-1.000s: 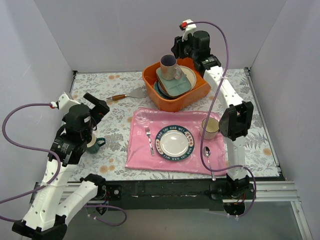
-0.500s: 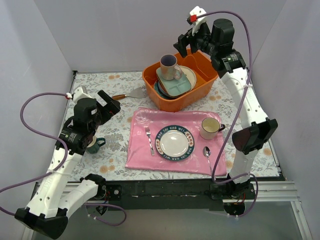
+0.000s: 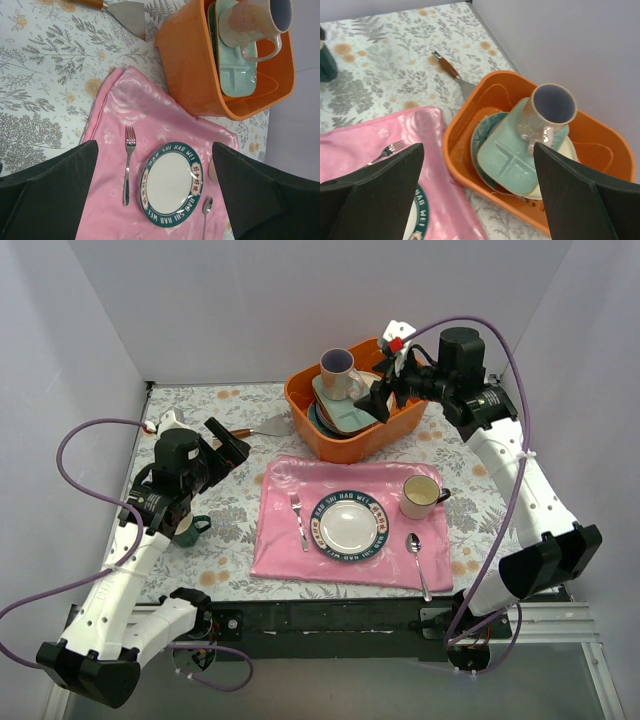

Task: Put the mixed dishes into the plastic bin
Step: Pick up the cup at the center of the board.

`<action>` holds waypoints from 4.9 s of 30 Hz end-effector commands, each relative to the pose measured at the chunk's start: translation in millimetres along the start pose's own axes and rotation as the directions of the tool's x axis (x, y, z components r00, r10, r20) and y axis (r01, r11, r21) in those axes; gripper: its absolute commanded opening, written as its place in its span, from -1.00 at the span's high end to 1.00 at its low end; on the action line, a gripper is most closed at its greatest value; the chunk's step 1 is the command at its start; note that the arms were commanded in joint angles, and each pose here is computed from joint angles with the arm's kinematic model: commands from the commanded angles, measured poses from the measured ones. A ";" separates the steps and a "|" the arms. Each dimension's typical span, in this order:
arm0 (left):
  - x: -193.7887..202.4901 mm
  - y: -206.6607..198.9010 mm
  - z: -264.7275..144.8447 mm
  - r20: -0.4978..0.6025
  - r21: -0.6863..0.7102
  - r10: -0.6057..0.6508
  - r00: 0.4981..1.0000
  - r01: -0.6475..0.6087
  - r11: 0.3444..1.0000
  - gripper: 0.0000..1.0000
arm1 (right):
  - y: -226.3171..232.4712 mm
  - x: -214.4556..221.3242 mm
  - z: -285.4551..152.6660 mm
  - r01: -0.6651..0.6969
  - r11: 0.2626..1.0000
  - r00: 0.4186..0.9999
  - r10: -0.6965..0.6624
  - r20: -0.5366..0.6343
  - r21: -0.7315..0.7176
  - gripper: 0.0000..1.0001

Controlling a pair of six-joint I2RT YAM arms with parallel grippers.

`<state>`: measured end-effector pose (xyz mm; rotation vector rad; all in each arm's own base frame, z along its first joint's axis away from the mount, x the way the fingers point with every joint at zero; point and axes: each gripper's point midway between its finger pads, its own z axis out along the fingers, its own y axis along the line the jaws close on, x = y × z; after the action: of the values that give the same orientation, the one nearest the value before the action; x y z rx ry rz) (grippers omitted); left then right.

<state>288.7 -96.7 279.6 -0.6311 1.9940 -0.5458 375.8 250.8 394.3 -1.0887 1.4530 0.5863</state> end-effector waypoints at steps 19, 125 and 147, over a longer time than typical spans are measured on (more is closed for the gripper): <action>6.2 24.9 -6.0 -0.010 -0.019 -0.125 0.992 0.125 0.992 -0.96 | 102.5 53.1 -68.0 -0.088 0.952 0.992 0.112 0.065 -0.293 -0.95; -15.4 214.6 15.7 0.153 -0.659 -0.373 0.915 0.375 0.651 -0.03 | 116.2 130.8 -42.0 -0.129 0.921 0.992 0.122 -0.042 -0.369 -0.97; 10.7 232.8 35.2 0.097 -0.691 -0.408 0.908 0.356 0.629 1.00 | 115.4 126.5 -43.0 -0.114 0.925 0.993 0.108 -0.037 -0.363 -0.97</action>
<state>260.7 70.4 115.9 -1.5723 2.1180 0.0020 270.7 226.7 248.6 -1.2899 1.4958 0.9655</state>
